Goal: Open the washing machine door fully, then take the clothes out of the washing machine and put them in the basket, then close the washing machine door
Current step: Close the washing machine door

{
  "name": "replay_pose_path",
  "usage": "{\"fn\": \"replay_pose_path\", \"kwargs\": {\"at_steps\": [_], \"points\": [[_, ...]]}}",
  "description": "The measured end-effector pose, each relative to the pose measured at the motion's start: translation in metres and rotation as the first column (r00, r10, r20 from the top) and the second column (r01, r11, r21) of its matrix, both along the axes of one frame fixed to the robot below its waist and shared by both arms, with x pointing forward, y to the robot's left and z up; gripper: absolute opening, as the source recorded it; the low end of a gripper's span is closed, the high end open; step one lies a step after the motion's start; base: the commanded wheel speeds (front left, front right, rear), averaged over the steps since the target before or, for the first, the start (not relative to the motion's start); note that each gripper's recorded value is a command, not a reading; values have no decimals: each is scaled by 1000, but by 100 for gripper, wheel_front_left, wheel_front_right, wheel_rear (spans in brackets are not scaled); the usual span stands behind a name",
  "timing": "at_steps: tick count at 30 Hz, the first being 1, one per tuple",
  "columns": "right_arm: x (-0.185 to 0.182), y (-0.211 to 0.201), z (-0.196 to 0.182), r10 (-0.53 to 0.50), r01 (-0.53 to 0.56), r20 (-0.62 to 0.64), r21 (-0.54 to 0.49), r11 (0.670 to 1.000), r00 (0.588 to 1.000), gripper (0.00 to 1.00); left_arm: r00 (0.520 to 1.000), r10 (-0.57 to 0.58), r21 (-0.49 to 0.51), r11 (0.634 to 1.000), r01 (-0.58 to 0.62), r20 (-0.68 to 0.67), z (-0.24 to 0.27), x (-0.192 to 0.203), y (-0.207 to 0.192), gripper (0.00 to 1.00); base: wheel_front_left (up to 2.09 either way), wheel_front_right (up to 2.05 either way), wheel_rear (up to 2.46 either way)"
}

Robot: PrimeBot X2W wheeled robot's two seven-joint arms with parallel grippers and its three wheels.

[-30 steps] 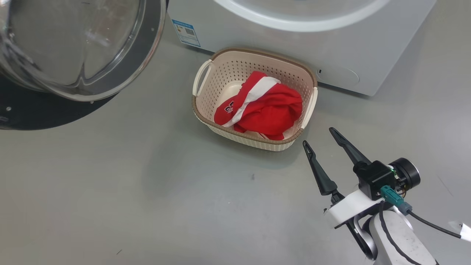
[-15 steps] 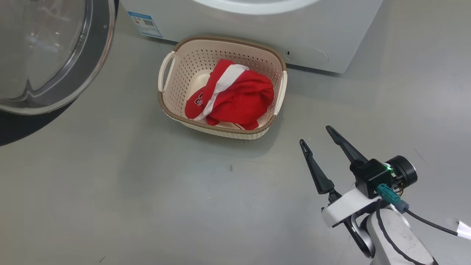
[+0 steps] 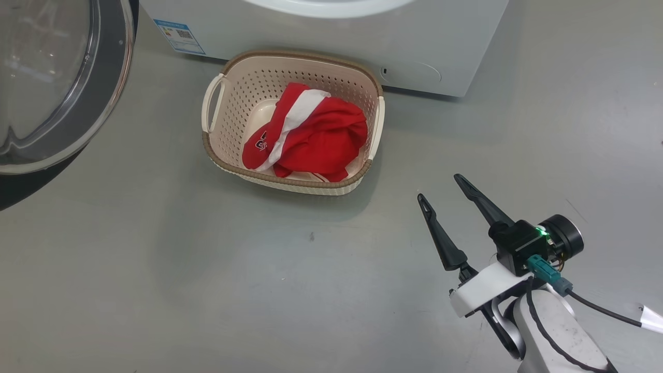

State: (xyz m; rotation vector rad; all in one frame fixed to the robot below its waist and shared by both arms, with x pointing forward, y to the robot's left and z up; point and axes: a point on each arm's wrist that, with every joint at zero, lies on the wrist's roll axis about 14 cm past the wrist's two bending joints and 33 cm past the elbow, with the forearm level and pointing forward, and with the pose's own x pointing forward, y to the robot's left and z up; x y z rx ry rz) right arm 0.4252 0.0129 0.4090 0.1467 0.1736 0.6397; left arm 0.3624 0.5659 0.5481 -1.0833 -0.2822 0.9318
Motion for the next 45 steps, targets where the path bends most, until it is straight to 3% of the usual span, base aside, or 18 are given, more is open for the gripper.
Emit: {"fn": "replay_pose_path", "kwargs": {"at_steps": [14,45], "points": [[-1,1,-2,7,-7,-2,-9,1000,1000,100,991,-103,-204,972,118,81,-18,32,-21,0,0,0,0],[2,-1,0,-1,1,7,-15,1000,1000,100,957,-285,-355,891,282,46,-37,47,-48,0,0,0,0]]}}
